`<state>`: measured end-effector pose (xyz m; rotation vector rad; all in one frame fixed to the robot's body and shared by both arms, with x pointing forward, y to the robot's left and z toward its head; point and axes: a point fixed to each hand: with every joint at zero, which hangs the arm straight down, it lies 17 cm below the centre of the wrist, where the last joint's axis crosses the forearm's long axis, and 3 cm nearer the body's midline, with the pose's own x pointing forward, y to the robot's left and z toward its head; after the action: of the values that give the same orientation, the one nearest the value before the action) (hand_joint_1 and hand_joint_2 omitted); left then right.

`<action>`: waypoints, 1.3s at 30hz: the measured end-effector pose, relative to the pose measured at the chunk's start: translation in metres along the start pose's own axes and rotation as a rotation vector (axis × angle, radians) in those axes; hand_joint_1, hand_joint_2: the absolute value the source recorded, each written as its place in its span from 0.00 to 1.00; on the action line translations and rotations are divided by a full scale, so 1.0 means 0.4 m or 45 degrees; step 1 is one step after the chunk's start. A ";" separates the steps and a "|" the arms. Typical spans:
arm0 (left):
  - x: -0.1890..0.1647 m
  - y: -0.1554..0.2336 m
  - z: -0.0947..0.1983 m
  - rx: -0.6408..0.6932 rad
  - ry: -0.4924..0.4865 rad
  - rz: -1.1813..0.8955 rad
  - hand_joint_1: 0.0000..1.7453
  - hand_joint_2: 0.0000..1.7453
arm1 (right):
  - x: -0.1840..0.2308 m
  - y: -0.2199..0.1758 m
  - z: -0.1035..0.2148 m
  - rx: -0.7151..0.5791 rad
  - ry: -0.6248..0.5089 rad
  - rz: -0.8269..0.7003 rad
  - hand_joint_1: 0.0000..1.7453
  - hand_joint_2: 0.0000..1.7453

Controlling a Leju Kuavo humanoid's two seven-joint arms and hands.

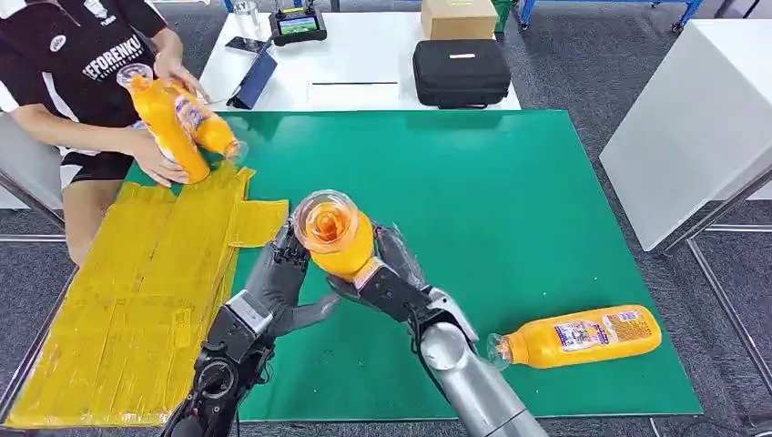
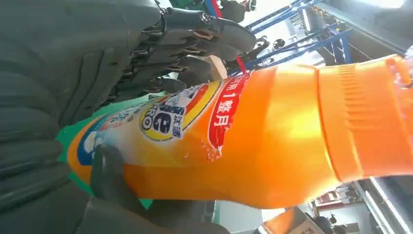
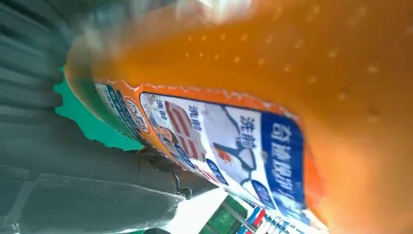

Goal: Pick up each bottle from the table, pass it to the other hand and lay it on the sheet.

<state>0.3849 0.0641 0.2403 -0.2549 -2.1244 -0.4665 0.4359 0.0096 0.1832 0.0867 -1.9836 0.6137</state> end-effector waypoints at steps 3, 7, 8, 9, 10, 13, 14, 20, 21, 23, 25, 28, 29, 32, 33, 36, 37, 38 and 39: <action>-0.004 0.003 0.000 0.006 0.008 -0.016 0.00 1.00 | -0.001 0.008 0.006 0.006 0.004 -0.004 1.00 1.00; -0.010 0.008 -0.001 0.021 0.019 -0.050 0.00 1.00 | -0.005 0.014 0.016 0.005 0.013 -0.002 1.00 1.00; -0.012 0.009 0.000 0.025 0.022 -0.059 0.00 1.00 | -0.007 0.015 0.018 0.006 0.015 -0.001 1.00 1.00; -0.013 0.009 0.000 0.025 0.024 -0.063 0.00 1.00 | -0.009 0.017 0.021 0.006 0.019 -0.001 1.00 1.00; -0.014 0.009 0.001 0.025 0.025 -0.067 0.00 1.00 | -0.011 0.020 0.025 0.007 0.021 0.000 1.00 1.00; -0.020 0.012 0.001 0.033 0.033 -0.098 0.00 1.00 | -0.013 0.029 0.031 0.012 0.025 0.006 1.00 1.00; -0.024 0.012 0.002 0.034 0.040 -0.117 0.00 1.00 | -0.013 0.031 0.032 0.014 0.028 0.008 1.00 1.00; -0.033 0.008 0.008 0.050 0.046 -0.236 0.00 1.00 | -0.015 0.041 0.037 0.029 0.033 0.026 1.00 1.00; -0.032 0.006 0.007 0.050 0.045 -0.242 0.00 1.00 | -0.014 0.044 0.037 0.032 0.031 0.027 1.00 1.00; -0.031 0.001 0.007 0.045 0.044 -0.248 0.00 1.00 | -0.012 0.048 0.037 0.037 0.029 0.028 1.00 1.00; -0.031 -0.002 0.009 0.045 0.046 -0.251 0.00 1.00 | -0.013 0.053 0.039 0.045 0.032 0.029 1.00 1.00; -0.036 -0.008 0.017 0.043 0.054 -0.259 0.00 1.00 | -0.018 0.061 0.042 0.055 0.038 0.028 1.00 1.00; -0.037 -0.013 0.021 0.040 0.055 -0.257 0.00 1.00 | -0.019 0.065 0.044 0.060 0.040 0.027 1.00 1.00; -0.039 -0.025 0.028 0.029 0.057 -0.254 0.00 1.00 | -0.020 0.078 0.049 0.073 0.045 0.021 1.00 1.00; -0.039 -0.025 0.029 0.032 0.056 -0.255 0.00 1.00 | -0.020 0.082 0.049 0.077 0.046 0.018 1.00 1.00; -0.041 -0.027 0.032 0.033 0.058 -0.253 0.00 1.00 | -0.021 0.091 0.052 0.089 0.048 0.016 1.00 1.00; -0.041 -0.028 0.033 0.032 0.059 -0.253 0.00 1.00 | -0.022 0.092 0.053 0.090 0.048 0.016 1.00 1.00; -0.041 -0.028 0.033 0.032 0.059 -0.252 0.00 1.00 | -0.022 0.095 0.054 0.095 0.048 0.017 1.00 1.00; -0.042 -0.029 0.034 0.033 0.060 -0.252 0.00 1.00 | -0.023 0.098 0.055 0.099 0.049 0.017 1.00 1.00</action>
<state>0.3800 0.0594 0.2168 -0.0183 -2.1173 -0.5542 0.4098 0.0319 0.1526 0.1084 -1.9245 0.6960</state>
